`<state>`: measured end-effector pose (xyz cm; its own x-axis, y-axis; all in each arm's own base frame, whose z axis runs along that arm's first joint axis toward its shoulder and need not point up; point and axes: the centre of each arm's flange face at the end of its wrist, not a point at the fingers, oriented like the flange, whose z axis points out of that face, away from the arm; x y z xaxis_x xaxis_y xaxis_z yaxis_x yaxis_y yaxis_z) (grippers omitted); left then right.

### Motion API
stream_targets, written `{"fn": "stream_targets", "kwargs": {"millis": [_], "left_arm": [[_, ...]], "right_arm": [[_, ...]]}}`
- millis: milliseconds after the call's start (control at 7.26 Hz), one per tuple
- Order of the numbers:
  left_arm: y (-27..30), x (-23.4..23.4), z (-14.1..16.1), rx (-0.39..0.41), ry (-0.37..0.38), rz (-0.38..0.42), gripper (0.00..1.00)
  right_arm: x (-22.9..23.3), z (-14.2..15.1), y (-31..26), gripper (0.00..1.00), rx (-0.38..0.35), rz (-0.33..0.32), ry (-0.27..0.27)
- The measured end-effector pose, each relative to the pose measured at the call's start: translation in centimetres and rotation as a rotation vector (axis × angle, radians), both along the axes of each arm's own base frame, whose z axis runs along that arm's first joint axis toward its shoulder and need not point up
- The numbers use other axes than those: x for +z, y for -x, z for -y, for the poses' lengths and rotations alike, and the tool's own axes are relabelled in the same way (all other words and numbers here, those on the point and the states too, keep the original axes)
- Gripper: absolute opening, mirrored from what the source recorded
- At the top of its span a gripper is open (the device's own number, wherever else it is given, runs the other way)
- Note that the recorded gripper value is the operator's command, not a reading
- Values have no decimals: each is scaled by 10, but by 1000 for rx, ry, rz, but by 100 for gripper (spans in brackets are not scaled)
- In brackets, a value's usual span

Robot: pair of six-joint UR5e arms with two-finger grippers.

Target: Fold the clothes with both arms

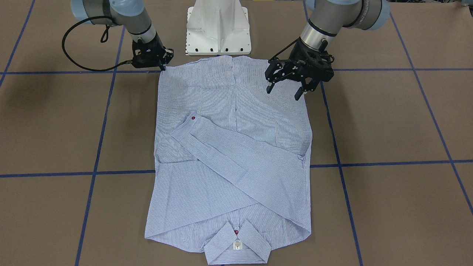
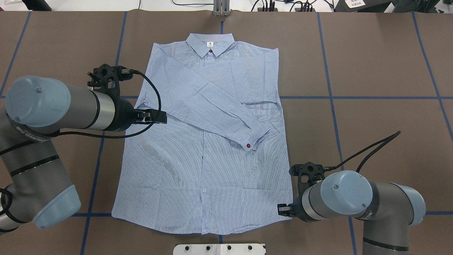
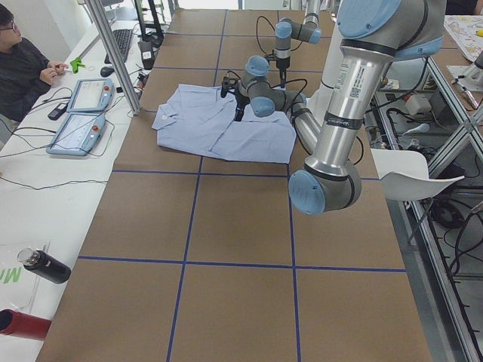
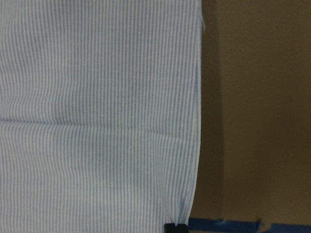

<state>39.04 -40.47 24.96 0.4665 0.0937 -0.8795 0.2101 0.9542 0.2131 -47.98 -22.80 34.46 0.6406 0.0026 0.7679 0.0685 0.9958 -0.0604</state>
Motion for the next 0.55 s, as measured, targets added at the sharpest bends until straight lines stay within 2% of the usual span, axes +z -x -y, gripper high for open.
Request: {"fn": "stream_targets", "kwargs": {"millis": [275,551], "left_arm": [[2,33,-4,7,49,58,100],[12,88,-20,6,153,126,100]], "right_arm": [[-13,1,-8,0,-8,2,16],[-17,1,-9,0,-9,4,18]]}}
